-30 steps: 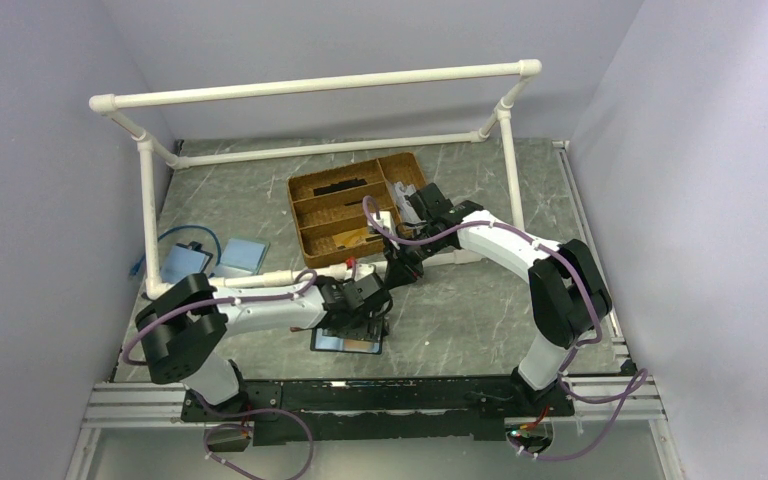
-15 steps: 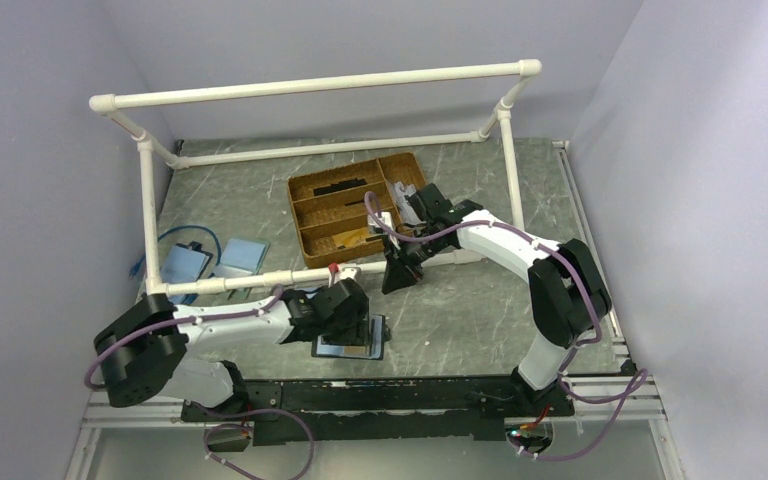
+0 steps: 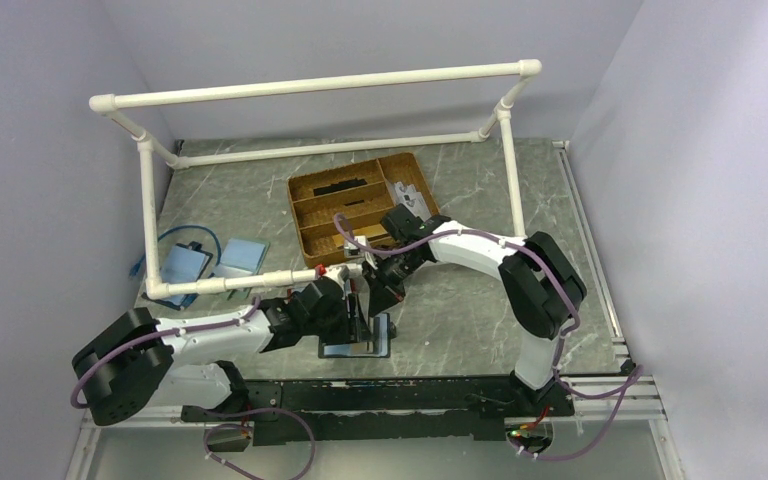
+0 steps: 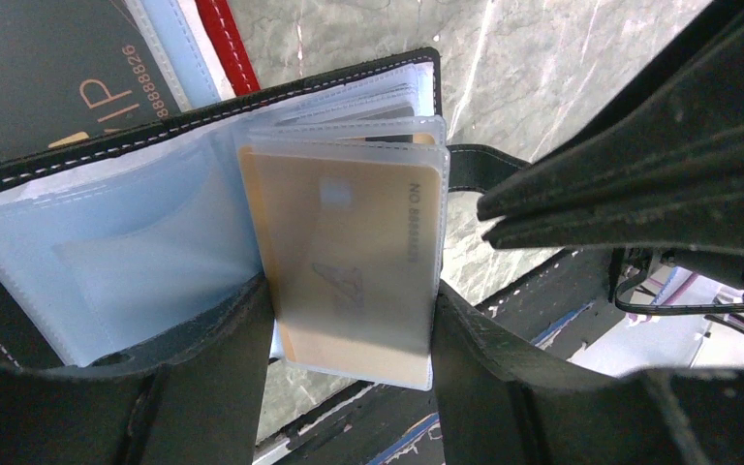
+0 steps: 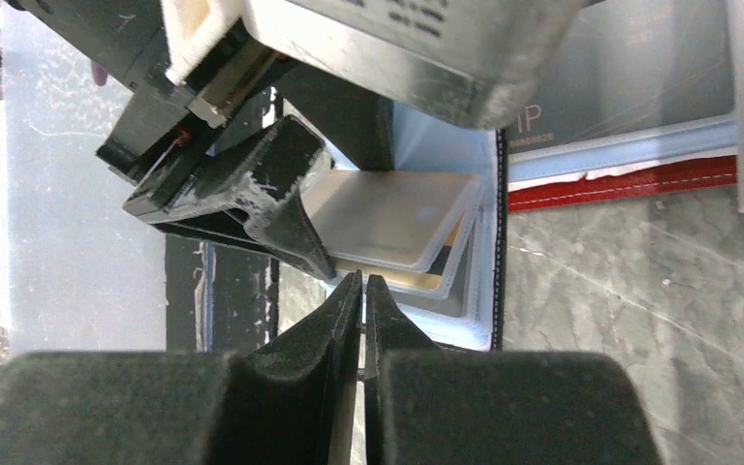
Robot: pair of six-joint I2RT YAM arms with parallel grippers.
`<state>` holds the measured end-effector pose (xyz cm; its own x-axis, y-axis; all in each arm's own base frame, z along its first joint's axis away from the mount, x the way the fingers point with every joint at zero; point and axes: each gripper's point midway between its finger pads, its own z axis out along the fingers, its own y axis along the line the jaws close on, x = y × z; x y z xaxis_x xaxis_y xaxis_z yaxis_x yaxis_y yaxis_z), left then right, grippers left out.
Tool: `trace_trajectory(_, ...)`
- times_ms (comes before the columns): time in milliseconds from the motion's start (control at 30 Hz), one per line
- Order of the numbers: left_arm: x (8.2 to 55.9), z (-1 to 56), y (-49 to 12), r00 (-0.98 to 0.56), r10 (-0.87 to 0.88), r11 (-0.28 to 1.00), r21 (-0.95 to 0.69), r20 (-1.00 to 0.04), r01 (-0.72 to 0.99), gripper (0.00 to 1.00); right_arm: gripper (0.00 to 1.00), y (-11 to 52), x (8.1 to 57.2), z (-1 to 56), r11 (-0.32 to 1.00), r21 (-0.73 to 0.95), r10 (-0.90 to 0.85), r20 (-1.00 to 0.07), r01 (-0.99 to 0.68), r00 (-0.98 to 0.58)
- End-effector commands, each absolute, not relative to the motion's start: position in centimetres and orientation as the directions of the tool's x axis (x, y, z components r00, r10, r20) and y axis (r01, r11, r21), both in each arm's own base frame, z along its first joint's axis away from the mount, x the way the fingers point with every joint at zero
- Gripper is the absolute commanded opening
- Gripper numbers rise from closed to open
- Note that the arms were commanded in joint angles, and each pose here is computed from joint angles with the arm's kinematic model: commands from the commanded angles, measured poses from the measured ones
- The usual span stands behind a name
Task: Take the credit cards out of the card holder
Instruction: Remove the credit card from the card holder.
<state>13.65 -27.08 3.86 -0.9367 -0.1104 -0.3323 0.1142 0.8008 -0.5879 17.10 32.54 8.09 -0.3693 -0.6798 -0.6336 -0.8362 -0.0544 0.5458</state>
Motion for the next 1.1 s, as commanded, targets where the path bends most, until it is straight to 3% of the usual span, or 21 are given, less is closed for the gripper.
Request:
trace_trajectory(0, 13.4, 5.2, -28.5, -0.941, -0.125, 0.729, -0.673, -0.313, 0.127, 0.56, 0.07, 33.3, 18.8, 8.4, -0.025, 0.509, -0.658, -0.657, -0.861, -0.369)
trace_trajectory(433, 13.3, 5.6, -28.4, -0.943, -0.133, 0.696, -0.706, -0.306, 0.131, 0.58, 0.04, 33.1, 18.4, 6.3, -0.016, 0.523, -0.707, -0.608, -0.852, -0.361)
trace_trajectory(733, 13.1, 5.9, -28.7, -0.946, -0.127, 0.664, -0.734, -0.298, 0.142, 0.74, 0.04, 33.6, 18.2, 6.1, -0.012, 0.520, -0.710, -0.606, -0.854, -0.359)
trace_trajectory(900, 13.2, 5.7, -28.3, -0.945, -0.145, 0.668, -0.734, -0.293, 0.125, 0.73, 0.04, 34.0, 17.9, 6.3, -0.020, 0.536, -0.701, -0.609, -0.844, -0.370)
trace_trajectory(1067, 13.5, 5.5, -27.5, -0.937, -0.181, 0.690, -0.718, -0.298, 0.095, 0.63, 0.04, 34.7, 17.4, 6.8, -0.014, 0.583, -0.675, -0.605, -0.812, -0.423)
